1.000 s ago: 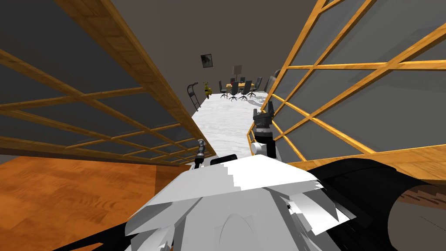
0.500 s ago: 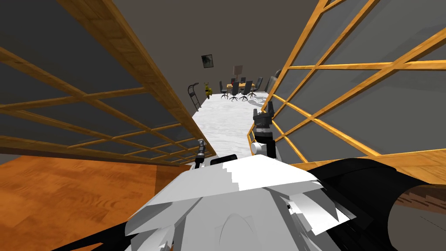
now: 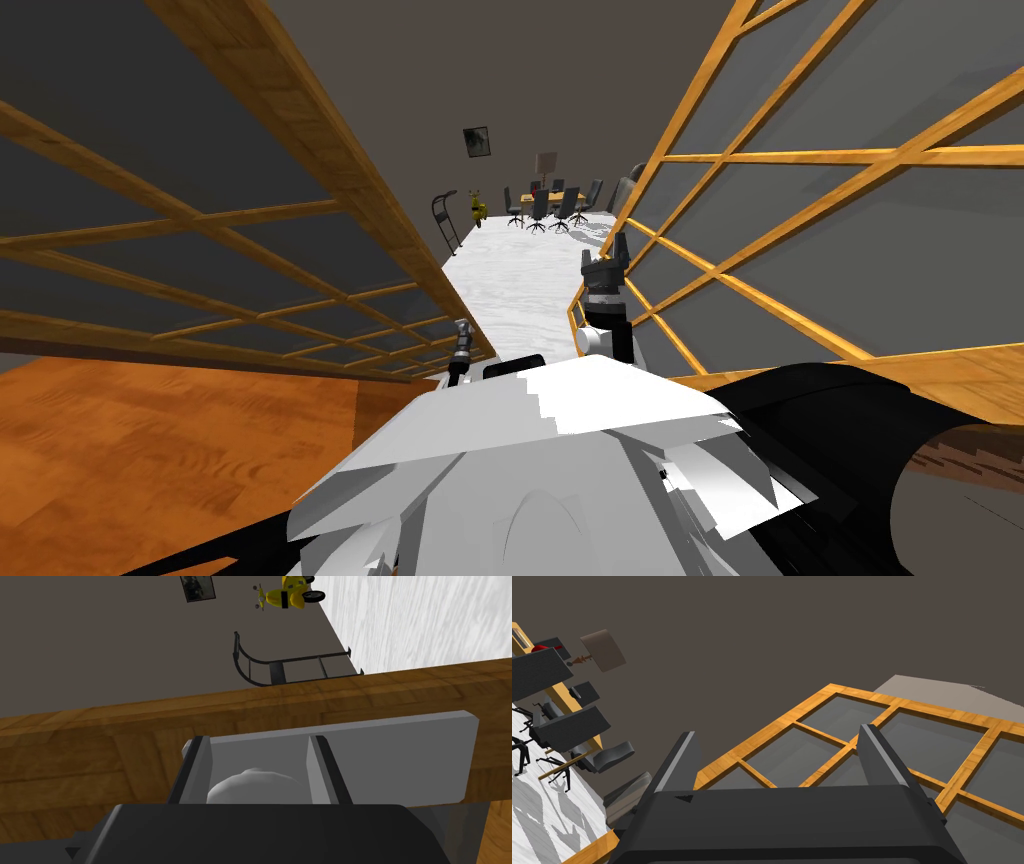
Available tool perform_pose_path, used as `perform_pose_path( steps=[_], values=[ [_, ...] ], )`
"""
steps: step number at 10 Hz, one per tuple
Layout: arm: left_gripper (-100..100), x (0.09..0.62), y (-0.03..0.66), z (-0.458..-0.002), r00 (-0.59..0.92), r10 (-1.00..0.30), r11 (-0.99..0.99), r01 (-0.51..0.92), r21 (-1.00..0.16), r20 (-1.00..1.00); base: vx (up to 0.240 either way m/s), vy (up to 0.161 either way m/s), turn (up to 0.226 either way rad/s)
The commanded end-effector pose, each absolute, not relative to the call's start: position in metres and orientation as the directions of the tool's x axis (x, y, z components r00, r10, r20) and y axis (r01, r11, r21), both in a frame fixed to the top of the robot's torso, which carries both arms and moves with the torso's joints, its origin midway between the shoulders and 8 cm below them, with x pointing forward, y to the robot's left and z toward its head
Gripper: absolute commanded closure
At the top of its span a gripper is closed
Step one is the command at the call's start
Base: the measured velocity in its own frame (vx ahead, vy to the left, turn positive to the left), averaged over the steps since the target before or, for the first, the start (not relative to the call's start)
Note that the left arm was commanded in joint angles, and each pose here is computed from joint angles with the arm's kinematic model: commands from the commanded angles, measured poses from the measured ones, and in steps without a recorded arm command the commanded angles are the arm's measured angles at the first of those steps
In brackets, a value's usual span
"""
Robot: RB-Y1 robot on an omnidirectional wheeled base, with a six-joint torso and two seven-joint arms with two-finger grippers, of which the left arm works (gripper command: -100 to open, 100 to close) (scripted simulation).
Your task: Push the door open
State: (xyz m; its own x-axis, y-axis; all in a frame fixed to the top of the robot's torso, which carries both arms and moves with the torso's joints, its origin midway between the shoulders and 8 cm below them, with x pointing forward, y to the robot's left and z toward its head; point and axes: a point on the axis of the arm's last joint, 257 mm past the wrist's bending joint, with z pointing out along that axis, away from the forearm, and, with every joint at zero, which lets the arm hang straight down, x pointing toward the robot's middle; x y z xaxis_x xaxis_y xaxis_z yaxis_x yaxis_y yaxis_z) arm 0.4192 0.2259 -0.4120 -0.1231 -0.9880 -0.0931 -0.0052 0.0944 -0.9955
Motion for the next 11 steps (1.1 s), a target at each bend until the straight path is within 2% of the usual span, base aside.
perform_pose_path(
  steps=[1,5,11],
  values=[
    [100,0.423,0.238,-0.408,-0.097,-0.994,0.055,0.001,-0.998,-0.055,0.143,-0.032,-0.013],
    [100,0.427,0.251,-0.402,-0.053,-0.996,-0.068,0.01,-0.998,0.068,0.148,-0.023,0.007],
    [100,0.431,0.264,-0.397,-0.008,-0.98,-0.201,0.028,-0.979,0.2,0.061,-0.006,0.001]
  ],
)
